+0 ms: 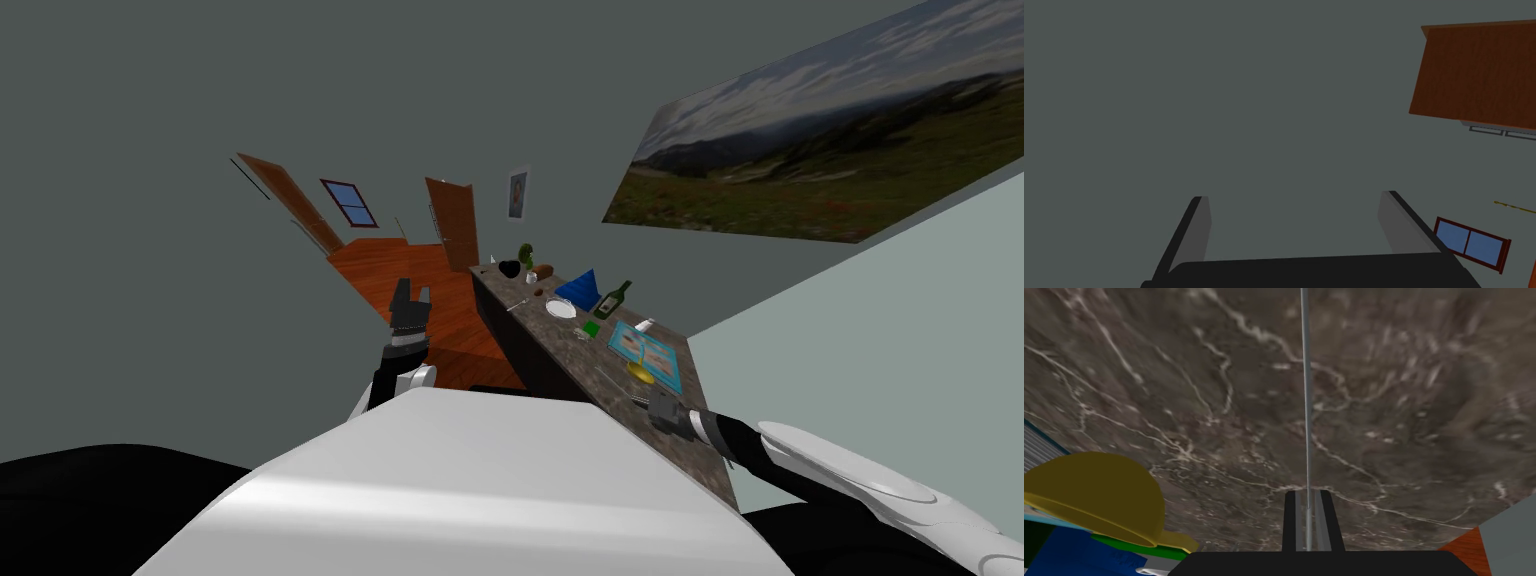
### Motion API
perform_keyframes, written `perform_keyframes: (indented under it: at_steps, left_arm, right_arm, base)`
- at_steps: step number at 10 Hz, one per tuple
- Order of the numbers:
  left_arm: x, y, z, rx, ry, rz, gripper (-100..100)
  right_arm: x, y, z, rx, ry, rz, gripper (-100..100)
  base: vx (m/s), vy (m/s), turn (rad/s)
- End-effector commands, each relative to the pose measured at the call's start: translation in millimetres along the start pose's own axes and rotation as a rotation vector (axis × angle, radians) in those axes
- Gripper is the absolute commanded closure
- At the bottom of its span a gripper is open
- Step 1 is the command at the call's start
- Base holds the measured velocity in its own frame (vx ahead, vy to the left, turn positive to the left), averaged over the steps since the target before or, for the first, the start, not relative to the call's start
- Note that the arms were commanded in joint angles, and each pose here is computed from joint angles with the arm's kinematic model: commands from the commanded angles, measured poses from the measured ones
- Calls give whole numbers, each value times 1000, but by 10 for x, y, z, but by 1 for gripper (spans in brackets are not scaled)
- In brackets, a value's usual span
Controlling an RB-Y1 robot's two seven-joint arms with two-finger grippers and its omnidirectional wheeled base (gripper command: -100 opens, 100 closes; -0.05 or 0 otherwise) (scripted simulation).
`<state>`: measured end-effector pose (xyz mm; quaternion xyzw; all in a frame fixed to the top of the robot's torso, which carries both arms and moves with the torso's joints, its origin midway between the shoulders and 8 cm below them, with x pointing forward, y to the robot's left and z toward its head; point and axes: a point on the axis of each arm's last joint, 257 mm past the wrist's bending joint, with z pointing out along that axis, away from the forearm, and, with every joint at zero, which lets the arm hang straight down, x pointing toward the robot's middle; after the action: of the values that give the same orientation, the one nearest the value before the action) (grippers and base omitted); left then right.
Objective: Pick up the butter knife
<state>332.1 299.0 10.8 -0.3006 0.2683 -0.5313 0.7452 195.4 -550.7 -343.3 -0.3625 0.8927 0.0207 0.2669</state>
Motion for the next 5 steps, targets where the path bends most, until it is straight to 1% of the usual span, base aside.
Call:
perform_keyframes:
  at_steps: [1,2,3,4,5]
  left_arm:
    - [0,0,0,0,0,0,0]
    - [0,0,0,0,0,0,0]
    - [0,0,0,0,0,0,0]
    - [0,0,0,0,0,0,0]
    - [0,0,0,0,0,0,0]
  right_arm:
    - [0,0,0,0,0,0,0]
    - [-85,-46,-50,-4,-1,-15,100]
    - [-145,-81,-81,-10,-3,-24,100]
    - [-102,-62,-56,-5,-1,-19,100]
    - [-104,-65,-60,-7,-1,-20,0]
  base:
    - [0,0,0]
    - [-12,-1,-127]
    - [-28,1,-161]
    - [-14,1,-30]
    - [0,0,0]
